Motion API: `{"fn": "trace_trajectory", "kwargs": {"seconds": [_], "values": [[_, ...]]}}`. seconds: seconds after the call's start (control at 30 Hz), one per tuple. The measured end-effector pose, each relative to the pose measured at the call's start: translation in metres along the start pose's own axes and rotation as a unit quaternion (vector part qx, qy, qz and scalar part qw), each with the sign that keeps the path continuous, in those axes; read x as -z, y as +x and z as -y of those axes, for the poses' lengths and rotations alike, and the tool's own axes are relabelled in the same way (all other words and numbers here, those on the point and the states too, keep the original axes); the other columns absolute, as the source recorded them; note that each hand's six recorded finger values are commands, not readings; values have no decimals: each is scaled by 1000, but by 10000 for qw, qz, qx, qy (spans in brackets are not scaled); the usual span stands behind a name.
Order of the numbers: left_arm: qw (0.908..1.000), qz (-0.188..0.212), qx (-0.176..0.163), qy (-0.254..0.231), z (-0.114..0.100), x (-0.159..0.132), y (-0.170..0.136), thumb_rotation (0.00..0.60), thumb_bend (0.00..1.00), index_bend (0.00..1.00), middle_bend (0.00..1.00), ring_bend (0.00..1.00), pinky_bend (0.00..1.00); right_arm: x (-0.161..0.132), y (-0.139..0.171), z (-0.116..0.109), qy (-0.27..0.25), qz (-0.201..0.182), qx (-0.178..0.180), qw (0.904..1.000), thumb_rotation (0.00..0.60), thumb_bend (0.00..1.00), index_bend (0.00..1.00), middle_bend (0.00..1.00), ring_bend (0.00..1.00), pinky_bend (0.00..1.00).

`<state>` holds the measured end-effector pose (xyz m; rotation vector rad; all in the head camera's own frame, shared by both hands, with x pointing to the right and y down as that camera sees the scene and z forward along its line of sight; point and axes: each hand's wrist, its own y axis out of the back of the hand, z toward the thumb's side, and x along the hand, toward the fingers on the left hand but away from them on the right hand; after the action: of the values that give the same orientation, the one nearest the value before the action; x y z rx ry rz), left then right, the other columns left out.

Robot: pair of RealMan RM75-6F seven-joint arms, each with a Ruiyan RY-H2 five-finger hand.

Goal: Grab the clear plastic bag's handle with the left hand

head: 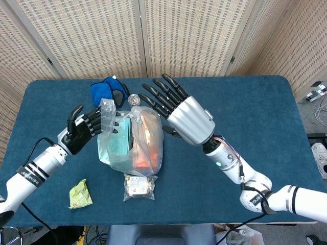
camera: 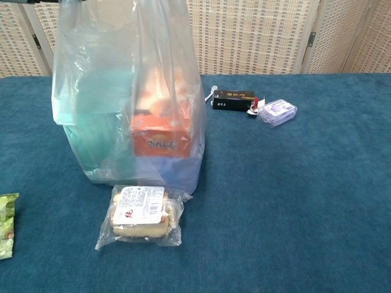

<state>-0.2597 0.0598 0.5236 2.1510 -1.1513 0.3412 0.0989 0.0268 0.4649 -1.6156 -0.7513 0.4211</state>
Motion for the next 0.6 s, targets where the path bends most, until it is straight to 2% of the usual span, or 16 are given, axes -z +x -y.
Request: {"fn": "trace_trajectory", "kwargs": {"seconds": [0.27,0.6], "values": [[9999,-57,86,-12,5,3,6,0,211,203,280,324,345,-10,-17,10,111,-163,58,9998,600,135,0,62,0,12],[9998,-134,145,-82,12,6,3,0,211,206,288,331,361,-31,-47,28,230,-421,321,9983,600,176,0,62,0,12]]}}
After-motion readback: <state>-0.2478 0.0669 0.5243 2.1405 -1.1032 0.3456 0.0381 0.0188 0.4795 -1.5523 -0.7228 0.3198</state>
